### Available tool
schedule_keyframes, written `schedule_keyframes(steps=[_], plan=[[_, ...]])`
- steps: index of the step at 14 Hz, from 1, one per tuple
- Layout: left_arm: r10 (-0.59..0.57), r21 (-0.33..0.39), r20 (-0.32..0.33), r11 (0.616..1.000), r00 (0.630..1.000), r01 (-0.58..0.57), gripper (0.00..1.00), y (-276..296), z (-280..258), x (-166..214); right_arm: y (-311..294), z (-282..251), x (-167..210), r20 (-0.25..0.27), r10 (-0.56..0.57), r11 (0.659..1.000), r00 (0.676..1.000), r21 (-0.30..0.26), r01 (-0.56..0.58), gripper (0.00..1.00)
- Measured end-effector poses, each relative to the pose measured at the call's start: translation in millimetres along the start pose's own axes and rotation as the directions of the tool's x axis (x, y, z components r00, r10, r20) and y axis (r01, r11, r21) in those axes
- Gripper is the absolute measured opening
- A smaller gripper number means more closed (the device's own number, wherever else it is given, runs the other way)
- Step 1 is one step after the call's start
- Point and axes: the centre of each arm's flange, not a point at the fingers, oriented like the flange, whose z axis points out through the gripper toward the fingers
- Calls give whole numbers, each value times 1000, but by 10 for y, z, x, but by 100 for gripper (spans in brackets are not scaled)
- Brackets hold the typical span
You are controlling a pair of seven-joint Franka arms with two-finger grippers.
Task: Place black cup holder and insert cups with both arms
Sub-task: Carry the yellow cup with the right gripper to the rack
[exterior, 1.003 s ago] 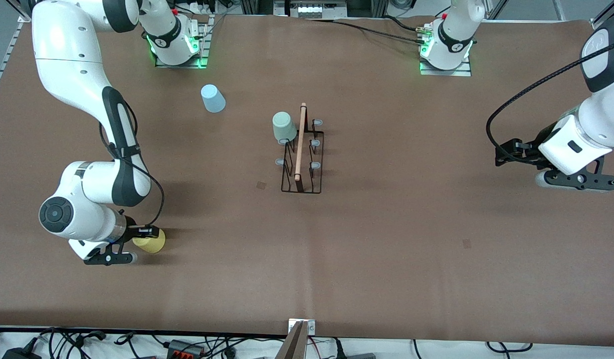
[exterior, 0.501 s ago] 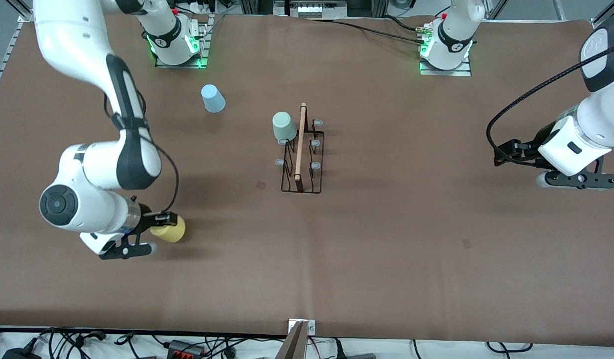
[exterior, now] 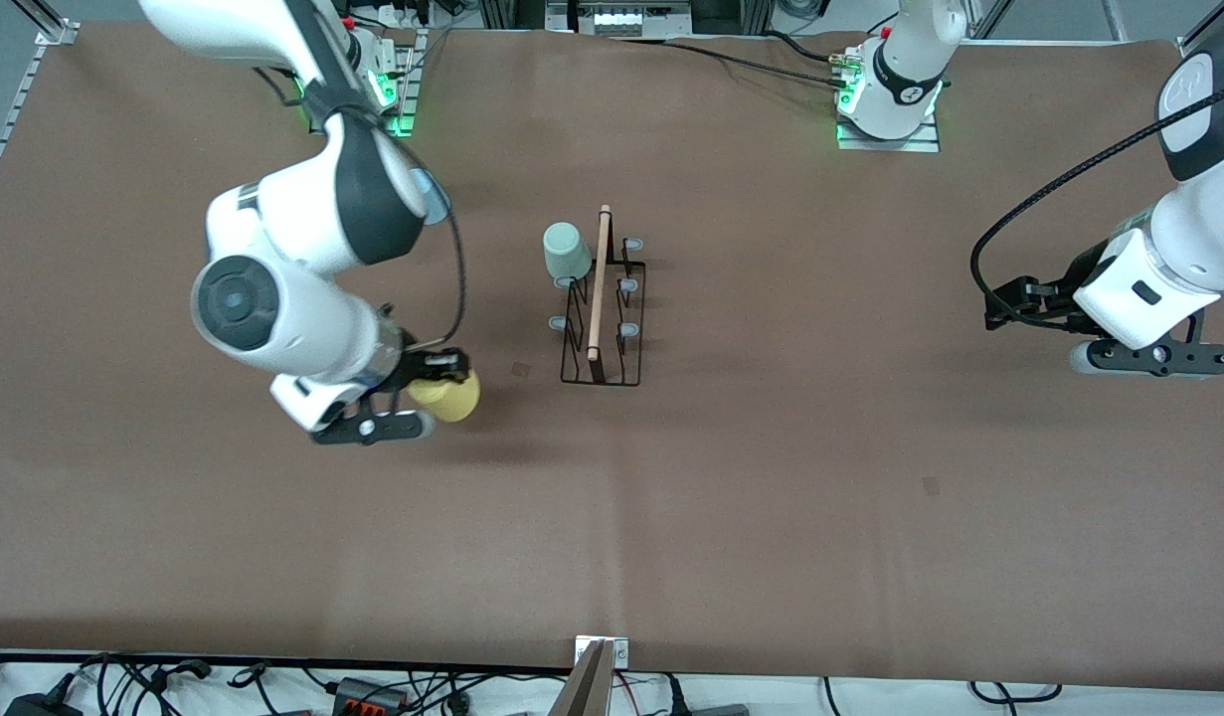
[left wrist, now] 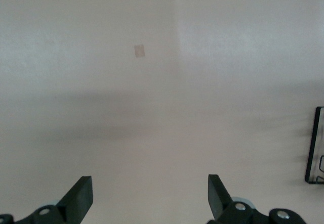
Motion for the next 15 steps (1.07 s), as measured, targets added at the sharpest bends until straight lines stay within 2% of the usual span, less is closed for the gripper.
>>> schedule_keyframes(steps=[4, 15], plan=[[11, 2, 11, 1000, 1000, -11, 100, 72, -49, -56, -601, 345, -331, 62, 16, 999, 998, -38, -14, 66], [-14, 11, -54, 1000, 998, 15, 100, 249, -41, -216, -1065, 801, -575, 109, 12, 997, 994, -74, -4, 66]])
